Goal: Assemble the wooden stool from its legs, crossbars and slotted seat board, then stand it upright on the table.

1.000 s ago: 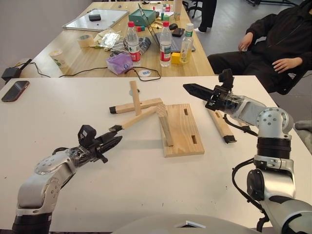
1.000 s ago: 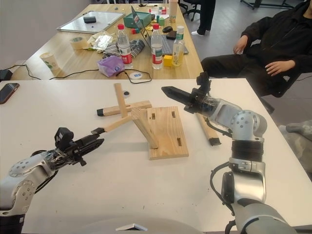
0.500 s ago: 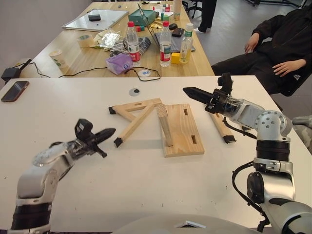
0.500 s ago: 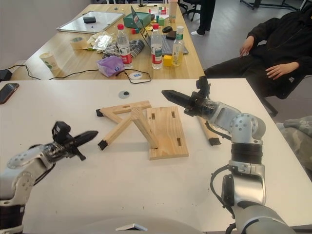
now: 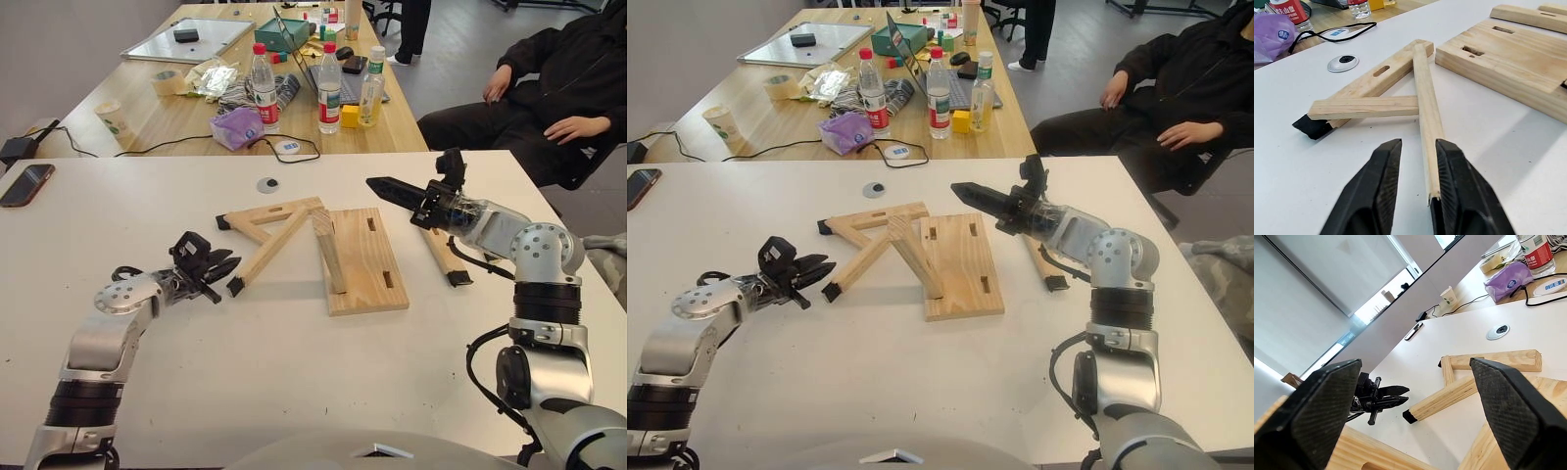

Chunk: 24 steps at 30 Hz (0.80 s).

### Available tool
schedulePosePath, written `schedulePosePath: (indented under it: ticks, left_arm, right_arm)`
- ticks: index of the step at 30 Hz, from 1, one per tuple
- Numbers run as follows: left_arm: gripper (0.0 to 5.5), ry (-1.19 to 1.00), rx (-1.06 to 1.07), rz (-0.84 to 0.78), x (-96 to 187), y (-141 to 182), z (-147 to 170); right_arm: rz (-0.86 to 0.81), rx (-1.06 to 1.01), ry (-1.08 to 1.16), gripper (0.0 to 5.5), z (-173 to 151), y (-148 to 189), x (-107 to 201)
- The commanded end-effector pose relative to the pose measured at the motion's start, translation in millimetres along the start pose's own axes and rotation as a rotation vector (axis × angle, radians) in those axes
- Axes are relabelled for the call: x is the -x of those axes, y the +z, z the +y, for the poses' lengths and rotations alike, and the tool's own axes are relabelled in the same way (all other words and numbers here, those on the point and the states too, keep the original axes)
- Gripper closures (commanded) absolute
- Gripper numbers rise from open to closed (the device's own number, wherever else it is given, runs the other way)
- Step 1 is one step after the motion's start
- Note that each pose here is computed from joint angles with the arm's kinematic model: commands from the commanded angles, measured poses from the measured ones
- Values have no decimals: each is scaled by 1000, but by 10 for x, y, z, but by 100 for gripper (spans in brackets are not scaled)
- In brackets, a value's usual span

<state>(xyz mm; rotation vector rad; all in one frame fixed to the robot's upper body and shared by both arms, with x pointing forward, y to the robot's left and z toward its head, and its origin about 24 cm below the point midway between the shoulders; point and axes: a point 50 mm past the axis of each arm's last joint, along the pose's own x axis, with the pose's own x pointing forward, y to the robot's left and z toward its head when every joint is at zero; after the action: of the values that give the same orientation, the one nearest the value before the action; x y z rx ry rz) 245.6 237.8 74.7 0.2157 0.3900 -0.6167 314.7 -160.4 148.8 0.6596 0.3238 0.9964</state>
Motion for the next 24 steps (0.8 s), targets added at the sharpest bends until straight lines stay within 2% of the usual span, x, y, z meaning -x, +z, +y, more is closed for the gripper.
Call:
schedulePosePath:
  ticks: [1, 3, 13, 21, 24]
  left_arm:
    - [374, -34, 5, 52, -42, -120, -118]
    - [345, -23, 5, 83, -57, -204, -125]
    - [345, -8, 22, 105, -123, -364, -113]
    - [446, 6, 21, 51, -184, -371, -111]
    - [451, 36, 5, 15, -172, -331, -74]
  right_arm:
    - [1, 8, -14, 141, -2, -30, -18]
    - [2, 8, -16, 141, -6, -32, -19]
    - [4, 11, -18, 141, -13, -46, -20]
    - [0, 13, -28, 141, -23, -42, -15]
    - [-2, 10, -29, 141, -24, -36, -30]
